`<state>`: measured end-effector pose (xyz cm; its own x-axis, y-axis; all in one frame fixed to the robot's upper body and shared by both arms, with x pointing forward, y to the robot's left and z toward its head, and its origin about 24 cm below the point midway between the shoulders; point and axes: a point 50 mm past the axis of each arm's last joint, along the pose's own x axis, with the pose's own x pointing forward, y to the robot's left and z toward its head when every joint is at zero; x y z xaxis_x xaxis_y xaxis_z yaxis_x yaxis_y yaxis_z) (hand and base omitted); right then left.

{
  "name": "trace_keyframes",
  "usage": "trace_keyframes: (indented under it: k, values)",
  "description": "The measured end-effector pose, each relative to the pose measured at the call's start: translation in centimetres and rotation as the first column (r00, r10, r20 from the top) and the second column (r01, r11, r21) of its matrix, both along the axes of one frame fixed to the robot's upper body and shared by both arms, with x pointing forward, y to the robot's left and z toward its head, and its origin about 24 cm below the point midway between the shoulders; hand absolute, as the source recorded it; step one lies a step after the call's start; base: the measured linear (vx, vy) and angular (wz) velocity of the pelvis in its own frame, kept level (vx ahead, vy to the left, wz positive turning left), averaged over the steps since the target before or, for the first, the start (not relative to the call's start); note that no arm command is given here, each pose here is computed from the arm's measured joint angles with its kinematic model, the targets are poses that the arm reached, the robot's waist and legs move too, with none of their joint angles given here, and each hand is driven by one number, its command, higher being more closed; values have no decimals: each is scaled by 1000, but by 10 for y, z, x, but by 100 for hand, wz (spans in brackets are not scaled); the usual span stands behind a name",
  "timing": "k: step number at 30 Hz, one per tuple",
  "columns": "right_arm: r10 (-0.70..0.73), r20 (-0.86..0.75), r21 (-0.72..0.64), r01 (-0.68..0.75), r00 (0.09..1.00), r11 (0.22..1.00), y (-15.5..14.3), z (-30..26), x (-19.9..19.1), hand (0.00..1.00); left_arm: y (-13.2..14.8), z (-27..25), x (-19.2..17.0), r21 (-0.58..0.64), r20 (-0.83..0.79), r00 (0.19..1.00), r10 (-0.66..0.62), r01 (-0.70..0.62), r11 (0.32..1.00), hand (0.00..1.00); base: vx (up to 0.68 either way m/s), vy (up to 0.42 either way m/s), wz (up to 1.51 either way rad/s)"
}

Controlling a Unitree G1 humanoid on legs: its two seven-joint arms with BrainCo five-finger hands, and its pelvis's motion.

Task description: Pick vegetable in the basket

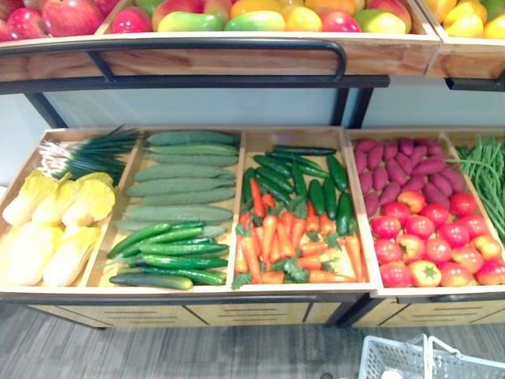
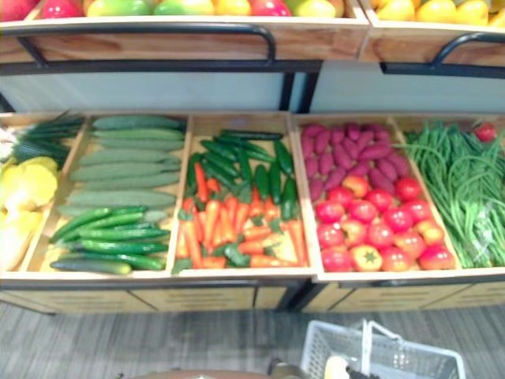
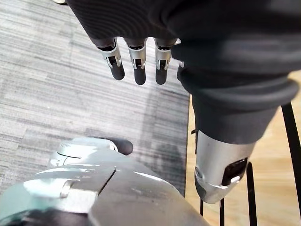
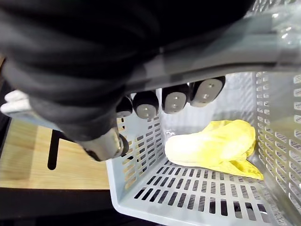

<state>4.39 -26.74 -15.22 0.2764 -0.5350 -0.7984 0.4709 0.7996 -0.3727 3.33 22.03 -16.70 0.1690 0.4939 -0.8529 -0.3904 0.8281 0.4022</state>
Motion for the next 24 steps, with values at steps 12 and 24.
trace_keyframes:
  k: [12,24]
  values:
    - [-289,-130,78,301,948,951,-6,-7,-59,100,64,17,-87,21,147,368,918,-929,369,0,-34,56,-5]
    - [-181,-155,57,192,971,980,4,-7,-68,100,154,148,46,279,797,507,329,-792,543,0,-1,-3,11]
